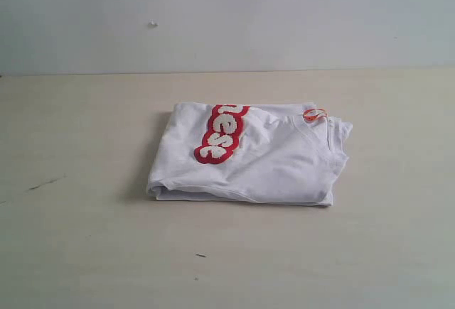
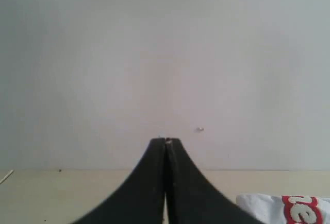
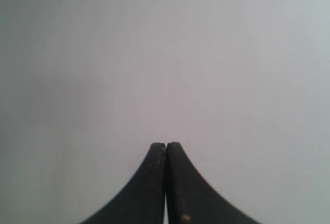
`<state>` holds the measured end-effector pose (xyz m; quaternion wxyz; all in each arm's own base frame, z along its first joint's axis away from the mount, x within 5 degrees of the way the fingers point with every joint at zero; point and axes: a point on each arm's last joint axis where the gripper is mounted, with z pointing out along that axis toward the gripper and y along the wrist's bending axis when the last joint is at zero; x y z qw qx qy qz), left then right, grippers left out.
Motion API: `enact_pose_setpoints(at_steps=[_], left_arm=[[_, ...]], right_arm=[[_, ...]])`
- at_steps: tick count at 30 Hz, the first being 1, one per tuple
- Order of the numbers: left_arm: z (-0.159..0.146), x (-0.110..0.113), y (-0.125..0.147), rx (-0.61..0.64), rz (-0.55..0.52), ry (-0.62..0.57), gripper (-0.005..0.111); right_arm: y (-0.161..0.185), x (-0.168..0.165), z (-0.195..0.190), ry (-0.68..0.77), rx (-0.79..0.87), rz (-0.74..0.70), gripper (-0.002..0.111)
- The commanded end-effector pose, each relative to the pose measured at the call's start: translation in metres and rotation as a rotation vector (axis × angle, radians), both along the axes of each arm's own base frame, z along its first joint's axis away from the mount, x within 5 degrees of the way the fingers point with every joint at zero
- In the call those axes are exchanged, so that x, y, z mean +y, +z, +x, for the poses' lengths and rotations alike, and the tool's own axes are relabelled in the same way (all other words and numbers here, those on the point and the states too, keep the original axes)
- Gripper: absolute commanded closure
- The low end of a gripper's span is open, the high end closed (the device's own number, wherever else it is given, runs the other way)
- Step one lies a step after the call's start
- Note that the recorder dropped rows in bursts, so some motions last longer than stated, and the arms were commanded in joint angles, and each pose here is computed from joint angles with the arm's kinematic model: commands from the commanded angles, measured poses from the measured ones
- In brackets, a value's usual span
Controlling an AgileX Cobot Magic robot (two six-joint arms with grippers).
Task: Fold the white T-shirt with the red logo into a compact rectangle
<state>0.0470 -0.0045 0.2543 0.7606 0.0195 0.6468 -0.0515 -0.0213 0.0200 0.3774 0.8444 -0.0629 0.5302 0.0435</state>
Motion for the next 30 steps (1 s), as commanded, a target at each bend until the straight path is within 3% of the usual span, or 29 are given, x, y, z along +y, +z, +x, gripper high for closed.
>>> enact_pose_setpoints(at_steps=[1, 16, 30], left_arm=[[0.003, 0.0, -0.014, 0.035, 0.002, 0.003, 0.107], [0.009, 0.002, -0.046, 0.132, 0.012, 0.056, 0.107], [0.009, 0.002, -0.048, 0.144, 0.061, 0.06, 0.107]], right_arm=[[-0.002, 0.0, 0.001, 0.0, 0.006, -0.002, 0.108], [-0.002, 0.0, 0.001, 0.0, 0.006, -0.002, 0.108], [-0.002, 0.0, 0.001, 0.0, 0.006, -0.002, 0.108]])
